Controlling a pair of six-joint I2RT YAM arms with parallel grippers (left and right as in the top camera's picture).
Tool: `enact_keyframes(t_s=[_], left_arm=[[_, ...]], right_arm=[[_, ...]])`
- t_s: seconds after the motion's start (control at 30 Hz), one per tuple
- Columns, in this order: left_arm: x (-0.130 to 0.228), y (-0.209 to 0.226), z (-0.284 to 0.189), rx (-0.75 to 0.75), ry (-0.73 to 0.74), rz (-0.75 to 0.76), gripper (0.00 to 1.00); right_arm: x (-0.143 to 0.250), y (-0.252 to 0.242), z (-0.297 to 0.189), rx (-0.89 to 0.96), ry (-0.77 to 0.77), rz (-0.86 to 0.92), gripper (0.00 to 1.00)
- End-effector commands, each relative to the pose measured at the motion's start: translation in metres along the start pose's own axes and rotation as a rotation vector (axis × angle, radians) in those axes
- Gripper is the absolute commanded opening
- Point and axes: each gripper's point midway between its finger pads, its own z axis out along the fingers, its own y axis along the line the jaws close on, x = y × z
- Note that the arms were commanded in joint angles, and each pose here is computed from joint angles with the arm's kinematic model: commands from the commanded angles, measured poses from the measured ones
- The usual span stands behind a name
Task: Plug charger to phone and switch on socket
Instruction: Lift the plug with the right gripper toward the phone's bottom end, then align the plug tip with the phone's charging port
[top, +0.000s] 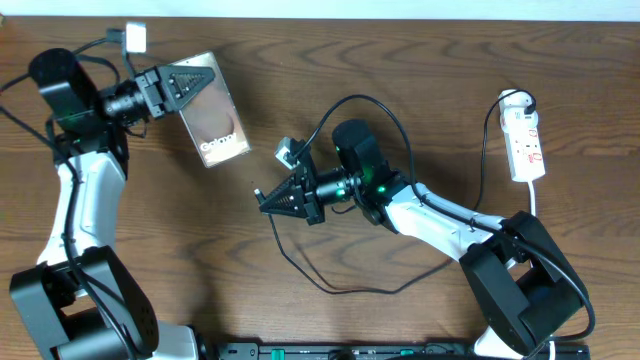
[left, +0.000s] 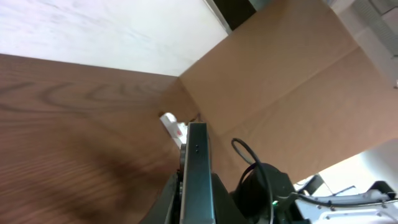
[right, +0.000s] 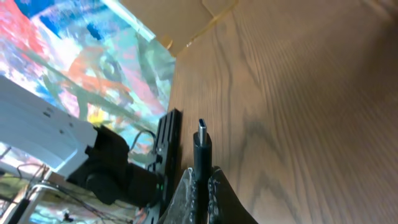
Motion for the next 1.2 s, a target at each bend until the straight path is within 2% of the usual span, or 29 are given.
enact_keyframes(t_s=[0.0, 0.2, 0.43, 0.6, 0.77, 1.17], left_arm=[[-0.001, -0.007, 0.009, 0.021, 0.015, -0.102, 0.08], [-0.009, -0.019, 0.012, 0.039, 0.011, -0.102, 0.07], [-0.010, -0.021, 0.012, 0.042, 0.009, -0.086, 0.07], [-0.011, -0.022, 0.012, 0.044, 0.008, -0.067, 0.07], [-0.011, -0.022, 0.012, 0.044, 0.007, -0.045, 0.08], [-0.005, -0.027, 0.015, 0.067, 0.039, -0.016, 0.08]], right_arm=[[-0.004, 0.004, 0.000, -0.024, -0.010, 0.052, 0.01], [-0.022, 0.020, -0.010, -0.108, -0.048, -0.019, 0.01], [-0.026, 0.005, -0.022, -0.098, -0.077, -0.044, 0.01], [-0.020, -0.008, -0.019, -0.167, -0.087, 0.002, 0.01], [-0.031, 0.006, -0.022, -0.268, -0.165, -0.042, 0.01], [-0.030, 0.001, -0.019, -0.274, -0.164, 0.031, 0.01]])
